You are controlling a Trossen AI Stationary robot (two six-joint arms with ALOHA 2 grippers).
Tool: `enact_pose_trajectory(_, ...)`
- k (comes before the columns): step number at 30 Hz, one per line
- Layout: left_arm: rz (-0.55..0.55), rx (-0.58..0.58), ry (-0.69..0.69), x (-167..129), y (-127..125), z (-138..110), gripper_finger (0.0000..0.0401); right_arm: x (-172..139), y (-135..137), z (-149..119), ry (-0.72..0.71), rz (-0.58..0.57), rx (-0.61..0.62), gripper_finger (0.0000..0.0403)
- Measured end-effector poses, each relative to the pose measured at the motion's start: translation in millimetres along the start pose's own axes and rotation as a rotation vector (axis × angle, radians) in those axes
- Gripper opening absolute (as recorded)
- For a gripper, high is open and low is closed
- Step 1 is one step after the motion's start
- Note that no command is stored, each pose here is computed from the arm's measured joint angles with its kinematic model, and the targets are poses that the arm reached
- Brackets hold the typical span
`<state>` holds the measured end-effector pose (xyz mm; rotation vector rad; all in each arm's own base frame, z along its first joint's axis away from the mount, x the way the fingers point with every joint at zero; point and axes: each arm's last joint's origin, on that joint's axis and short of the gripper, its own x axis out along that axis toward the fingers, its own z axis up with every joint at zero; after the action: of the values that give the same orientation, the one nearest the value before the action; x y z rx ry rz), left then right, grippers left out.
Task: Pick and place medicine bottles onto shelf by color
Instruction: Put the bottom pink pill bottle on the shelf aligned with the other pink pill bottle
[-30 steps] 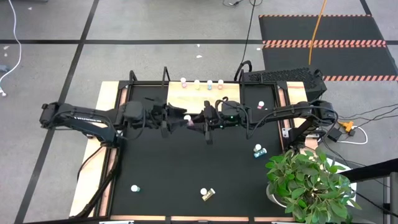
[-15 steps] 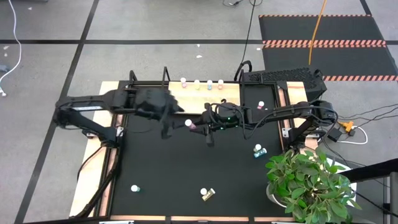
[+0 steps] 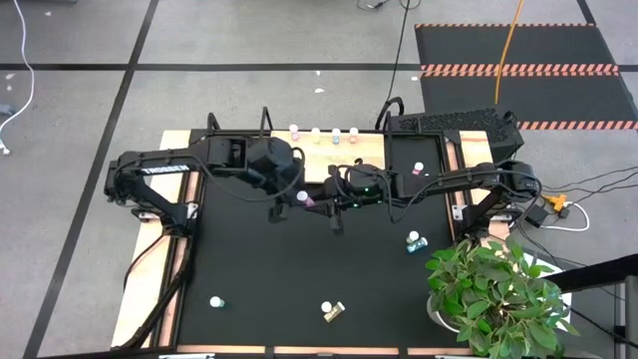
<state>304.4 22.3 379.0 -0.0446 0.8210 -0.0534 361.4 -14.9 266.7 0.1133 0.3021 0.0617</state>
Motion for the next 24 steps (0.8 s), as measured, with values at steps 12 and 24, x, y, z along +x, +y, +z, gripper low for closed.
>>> enact_pose_trajectory(12,-0.01,-0.034,0.0,-1.0,1.7,-0.4,0.0173,-0.1,-0.7,0.6,-0.007,-0.001,0.001,0.0106)
enact_pose_trajectory(24,-0.008,-0.037,0.001,-0.9,1.9,-0.5,0.0115,-0.7,-5.7,1.2,-0.011,-0.011,0.029,0.0112)
